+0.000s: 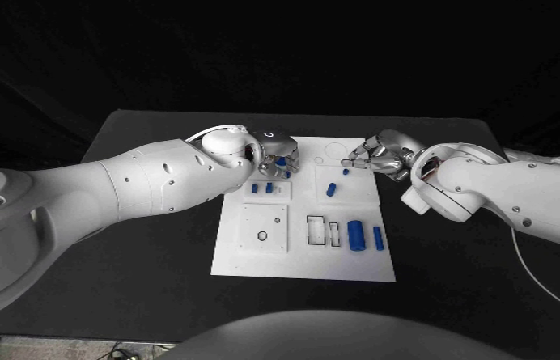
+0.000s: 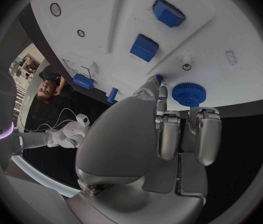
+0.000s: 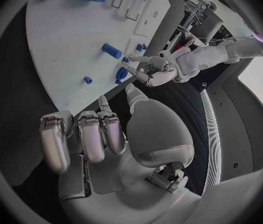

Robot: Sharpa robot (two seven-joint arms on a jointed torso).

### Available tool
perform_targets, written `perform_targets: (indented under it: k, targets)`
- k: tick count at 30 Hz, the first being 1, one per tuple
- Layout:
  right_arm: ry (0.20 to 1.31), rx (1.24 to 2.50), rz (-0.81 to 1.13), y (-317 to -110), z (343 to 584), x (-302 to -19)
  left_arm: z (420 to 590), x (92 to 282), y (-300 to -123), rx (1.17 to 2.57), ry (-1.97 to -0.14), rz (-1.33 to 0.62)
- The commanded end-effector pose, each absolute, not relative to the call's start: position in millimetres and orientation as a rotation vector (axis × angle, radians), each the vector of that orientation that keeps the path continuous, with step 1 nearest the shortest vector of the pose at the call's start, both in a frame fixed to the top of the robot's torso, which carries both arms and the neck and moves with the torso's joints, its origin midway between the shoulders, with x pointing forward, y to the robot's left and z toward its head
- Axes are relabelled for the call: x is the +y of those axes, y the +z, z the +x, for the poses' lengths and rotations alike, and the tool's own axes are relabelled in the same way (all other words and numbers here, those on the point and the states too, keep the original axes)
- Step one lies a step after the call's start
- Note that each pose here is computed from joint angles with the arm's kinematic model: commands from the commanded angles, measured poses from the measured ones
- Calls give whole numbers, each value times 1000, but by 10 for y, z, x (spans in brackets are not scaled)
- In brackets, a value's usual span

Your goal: Assemble the parts on the task board

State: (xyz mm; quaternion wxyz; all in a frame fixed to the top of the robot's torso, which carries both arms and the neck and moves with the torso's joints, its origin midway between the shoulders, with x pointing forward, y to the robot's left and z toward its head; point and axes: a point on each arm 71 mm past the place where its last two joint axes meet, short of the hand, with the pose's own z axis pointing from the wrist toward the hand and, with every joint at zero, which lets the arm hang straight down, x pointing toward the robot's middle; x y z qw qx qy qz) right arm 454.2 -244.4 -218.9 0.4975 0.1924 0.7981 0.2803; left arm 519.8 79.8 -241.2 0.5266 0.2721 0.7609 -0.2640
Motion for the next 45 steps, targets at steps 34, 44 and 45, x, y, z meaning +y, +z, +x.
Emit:
perform_targets:
  k: [34,44,45]
  targets:
    - [684,1954,459,-2203,4535,-2425,5197,768,-2466,1867,-576,728]
    - [684,1959,459,-2206,4533,-2425,5200,758,-2468,1869,-570,730]
    - [684,1959,458,-2206,4533,-2424,5200,756,-2468,1868,-570,729]
